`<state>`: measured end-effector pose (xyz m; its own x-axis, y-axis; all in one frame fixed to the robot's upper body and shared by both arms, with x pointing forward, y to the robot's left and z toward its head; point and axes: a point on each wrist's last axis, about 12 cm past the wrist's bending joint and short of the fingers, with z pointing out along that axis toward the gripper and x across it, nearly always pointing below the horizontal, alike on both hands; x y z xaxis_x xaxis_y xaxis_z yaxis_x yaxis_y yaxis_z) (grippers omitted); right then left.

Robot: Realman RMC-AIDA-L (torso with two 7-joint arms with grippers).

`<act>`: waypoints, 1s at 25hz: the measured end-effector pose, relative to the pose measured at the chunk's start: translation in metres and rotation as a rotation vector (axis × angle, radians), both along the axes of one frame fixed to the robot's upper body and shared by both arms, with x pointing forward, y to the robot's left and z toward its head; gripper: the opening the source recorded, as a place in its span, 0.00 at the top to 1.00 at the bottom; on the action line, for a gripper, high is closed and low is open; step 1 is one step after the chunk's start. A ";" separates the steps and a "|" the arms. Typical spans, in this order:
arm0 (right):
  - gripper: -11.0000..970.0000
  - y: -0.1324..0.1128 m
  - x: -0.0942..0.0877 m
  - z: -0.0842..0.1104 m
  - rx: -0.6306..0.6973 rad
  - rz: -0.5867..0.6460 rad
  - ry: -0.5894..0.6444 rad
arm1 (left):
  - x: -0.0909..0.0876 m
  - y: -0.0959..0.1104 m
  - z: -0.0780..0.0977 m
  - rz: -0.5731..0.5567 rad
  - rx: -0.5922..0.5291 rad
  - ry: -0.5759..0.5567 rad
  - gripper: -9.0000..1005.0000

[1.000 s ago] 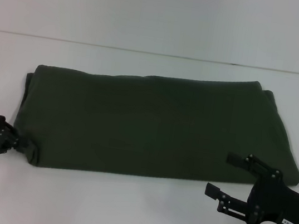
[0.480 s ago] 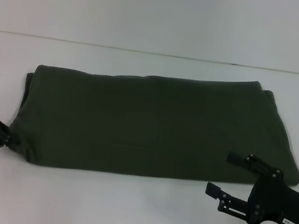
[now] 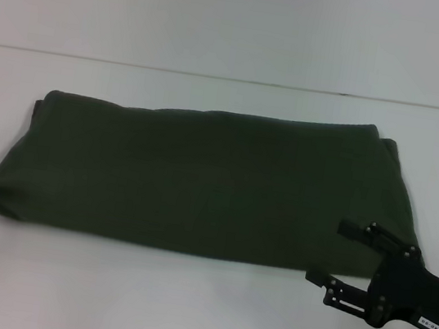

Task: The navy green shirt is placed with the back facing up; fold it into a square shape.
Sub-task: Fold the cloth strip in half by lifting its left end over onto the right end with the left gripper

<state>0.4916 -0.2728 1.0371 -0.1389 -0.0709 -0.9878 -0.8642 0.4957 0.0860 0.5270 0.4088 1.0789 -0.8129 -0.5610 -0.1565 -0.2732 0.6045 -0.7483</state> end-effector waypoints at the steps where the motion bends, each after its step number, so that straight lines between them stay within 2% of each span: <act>1: 0.06 0.000 0.000 0.000 0.000 -0.001 0.000 | -0.001 0.001 0.000 0.001 0.000 -0.002 0.98; 7: 0.06 0.000 0.001 0.001 0.011 -0.004 -0.006 | -0.009 0.018 0.008 0.022 -0.001 -0.022 0.98; 13: 0.06 0.000 0.001 0.002 0.013 -0.003 -0.007 | -0.024 0.050 0.020 0.108 0.032 -0.056 0.98; 17: 0.06 0.000 0.001 0.002 0.013 -0.003 -0.006 | -0.027 0.060 0.025 0.122 0.044 -0.070 0.98; 21: 0.06 0.000 0.001 0.002 0.013 -0.004 -0.005 | -0.025 0.058 0.030 0.110 0.024 -0.085 0.98; 23: 0.06 -0.001 0.000 0.001 0.012 -0.013 -0.002 | -0.019 0.051 0.034 0.082 -0.005 -0.104 0.98; 25: 0.06 -0.003 0.000 0.000 0.012 -0.026 0.002 | -0.008 0.035 0.041 0.029 -0.064 -0.148 0.98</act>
<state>0.4916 -0.2757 1.0373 -0.1423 -0.0555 -0.9883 -0.8508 0.5170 0.0935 0.5188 0.4434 1.1196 -0.7668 -0.5968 -0.2364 -0.1742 0.5480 -0.8182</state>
